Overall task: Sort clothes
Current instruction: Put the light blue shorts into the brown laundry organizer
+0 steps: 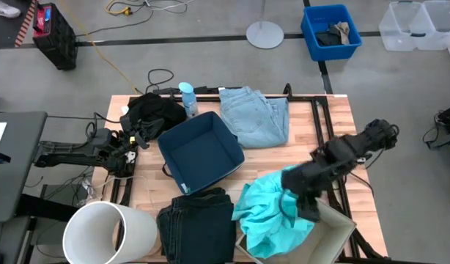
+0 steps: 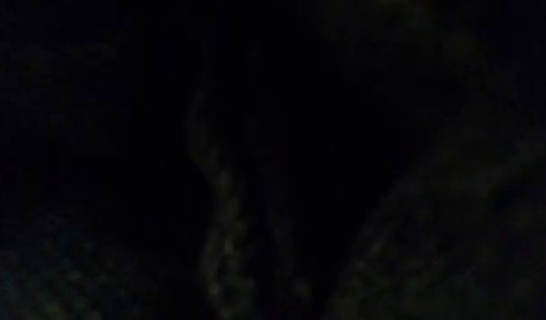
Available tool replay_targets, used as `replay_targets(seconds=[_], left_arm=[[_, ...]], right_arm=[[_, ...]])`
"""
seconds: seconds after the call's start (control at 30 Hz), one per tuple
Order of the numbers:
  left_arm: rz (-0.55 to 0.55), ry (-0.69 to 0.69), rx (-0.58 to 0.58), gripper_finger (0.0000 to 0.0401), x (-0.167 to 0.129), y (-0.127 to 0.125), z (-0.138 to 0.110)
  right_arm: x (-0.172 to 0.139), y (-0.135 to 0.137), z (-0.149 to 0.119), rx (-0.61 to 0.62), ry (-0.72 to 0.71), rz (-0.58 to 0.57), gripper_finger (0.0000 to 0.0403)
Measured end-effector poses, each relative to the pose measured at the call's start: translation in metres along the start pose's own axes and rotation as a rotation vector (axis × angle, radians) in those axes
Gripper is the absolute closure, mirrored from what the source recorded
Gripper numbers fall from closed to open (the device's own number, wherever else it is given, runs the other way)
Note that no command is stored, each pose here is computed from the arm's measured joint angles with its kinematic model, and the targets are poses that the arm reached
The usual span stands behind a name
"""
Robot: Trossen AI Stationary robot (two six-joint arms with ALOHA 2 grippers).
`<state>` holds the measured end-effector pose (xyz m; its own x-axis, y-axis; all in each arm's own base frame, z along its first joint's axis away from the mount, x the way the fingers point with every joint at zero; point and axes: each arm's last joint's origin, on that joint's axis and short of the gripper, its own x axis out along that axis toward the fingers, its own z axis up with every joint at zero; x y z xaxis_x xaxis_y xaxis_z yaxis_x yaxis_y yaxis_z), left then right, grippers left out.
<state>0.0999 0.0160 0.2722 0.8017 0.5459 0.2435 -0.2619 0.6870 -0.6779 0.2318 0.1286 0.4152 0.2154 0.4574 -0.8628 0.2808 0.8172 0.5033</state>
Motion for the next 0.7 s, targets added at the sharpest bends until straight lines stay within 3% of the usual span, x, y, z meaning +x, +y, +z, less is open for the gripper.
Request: replay_targets(seconds=[0.13, 0.3, 0.53, 0.7], left_arm=[[0.000, 0.001, 0.001, 0.0401, 0.000, 0.000, 0.000], [0.001, 0.001, 0.020, 0.0401, 0.000, 0.000, 0.000], [-0.010, 0.015, 0.026, 0.0401, 0.000, 0.000, -0.001], [-0.016, 0.045, 0.038, 0.0401, 0.000, 0.001, -0.003]], right_arm=[[0.000, -0.010, 0.023, 0.058, -0.135, -0.063, 0.0190], [0.014, -0.024, 0.048, 0.109, -0.175, -0.212, 0.0190], [0.040, -0.046, 0.075, 0.226, -0.081, -0.398, 0.0190], [0.053, -0.055, 0.089, 0.270, -0.047, -0.427, 0.0191]])
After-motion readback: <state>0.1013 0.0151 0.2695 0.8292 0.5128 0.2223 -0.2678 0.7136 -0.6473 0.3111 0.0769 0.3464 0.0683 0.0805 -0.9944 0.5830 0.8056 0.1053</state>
